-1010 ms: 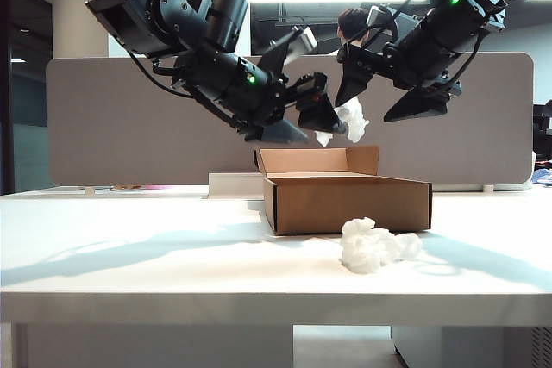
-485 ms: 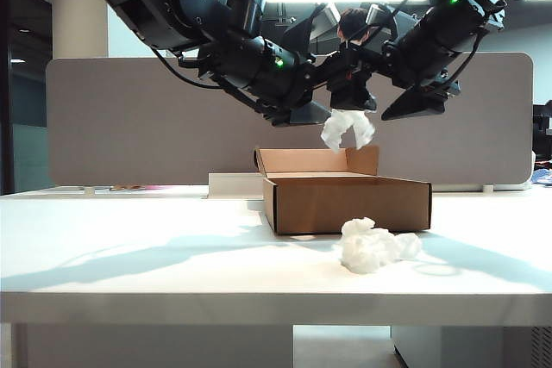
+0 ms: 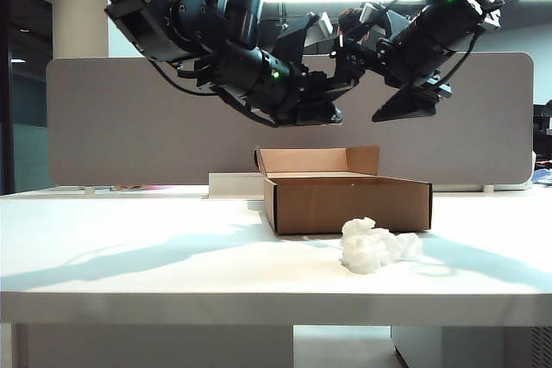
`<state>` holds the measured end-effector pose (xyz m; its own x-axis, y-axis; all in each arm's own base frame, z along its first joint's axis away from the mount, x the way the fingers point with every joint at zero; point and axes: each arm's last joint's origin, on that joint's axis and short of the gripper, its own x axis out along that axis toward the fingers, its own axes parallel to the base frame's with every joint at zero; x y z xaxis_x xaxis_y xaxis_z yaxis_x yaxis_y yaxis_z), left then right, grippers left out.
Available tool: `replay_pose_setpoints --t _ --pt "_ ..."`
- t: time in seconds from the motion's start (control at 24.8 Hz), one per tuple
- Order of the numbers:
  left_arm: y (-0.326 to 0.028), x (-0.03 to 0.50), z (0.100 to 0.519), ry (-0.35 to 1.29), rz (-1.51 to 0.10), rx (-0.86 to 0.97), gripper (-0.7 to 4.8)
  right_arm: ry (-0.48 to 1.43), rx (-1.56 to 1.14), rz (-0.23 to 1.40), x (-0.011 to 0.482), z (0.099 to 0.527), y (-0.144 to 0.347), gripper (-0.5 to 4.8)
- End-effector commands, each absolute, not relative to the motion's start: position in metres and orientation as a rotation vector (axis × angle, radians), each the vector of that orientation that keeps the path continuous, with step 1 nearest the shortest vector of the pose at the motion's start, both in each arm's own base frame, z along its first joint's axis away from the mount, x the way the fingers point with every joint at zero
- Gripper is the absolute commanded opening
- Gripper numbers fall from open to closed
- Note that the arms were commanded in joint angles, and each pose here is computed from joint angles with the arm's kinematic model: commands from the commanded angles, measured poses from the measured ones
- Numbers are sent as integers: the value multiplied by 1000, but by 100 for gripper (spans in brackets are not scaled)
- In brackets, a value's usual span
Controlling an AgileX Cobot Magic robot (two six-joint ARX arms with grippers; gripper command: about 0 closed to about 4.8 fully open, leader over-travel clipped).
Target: Pick up all the paper balls on the table and put them in the paper box.
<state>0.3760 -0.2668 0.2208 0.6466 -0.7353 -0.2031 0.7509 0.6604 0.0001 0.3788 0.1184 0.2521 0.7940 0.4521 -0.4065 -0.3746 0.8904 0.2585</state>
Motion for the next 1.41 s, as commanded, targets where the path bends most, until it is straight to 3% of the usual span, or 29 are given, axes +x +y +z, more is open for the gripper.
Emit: replay_pose_setpoints --t 0.04,0.24,0.28,0.32,0.36,0.48,0.57,0.69,0.77,1.05,1.41 --pt "-268 376 228 127 -857 140 -6 461 171 447 379 256 118 479" --pt "-260 381 226 134 -838 173 -4 413 157 438 373 272 112 479" --pt "-257 382 225 146 -835 171 10 401 146 440 370 277 111 479" --pt "-252 383 225 185 -826 175 88 380 115 431 365 289 103 479" --pt "-244 384 222 262 -817 177 124 387 103 406 356 298 98 479" --pt "-237 376 208 479 -913 175 136 478 100 341 332 315 80 479" --pt "-237 370 203 552 -987 157 213 522 101 332 324 317 75 479" --pt "-244 361 198 631 -1062 145 385 576 98 327 315 318 74 479" --pt "-249 353 195 676 -1110 139 447 612 98 328 312 316 73 479" --pt "-269 332 190 749 -1167 178 449 679 95 322 308 311 72 479" --pt "-269 342 219 591 -1028 277 449 670 95 323 309 312 73 479"
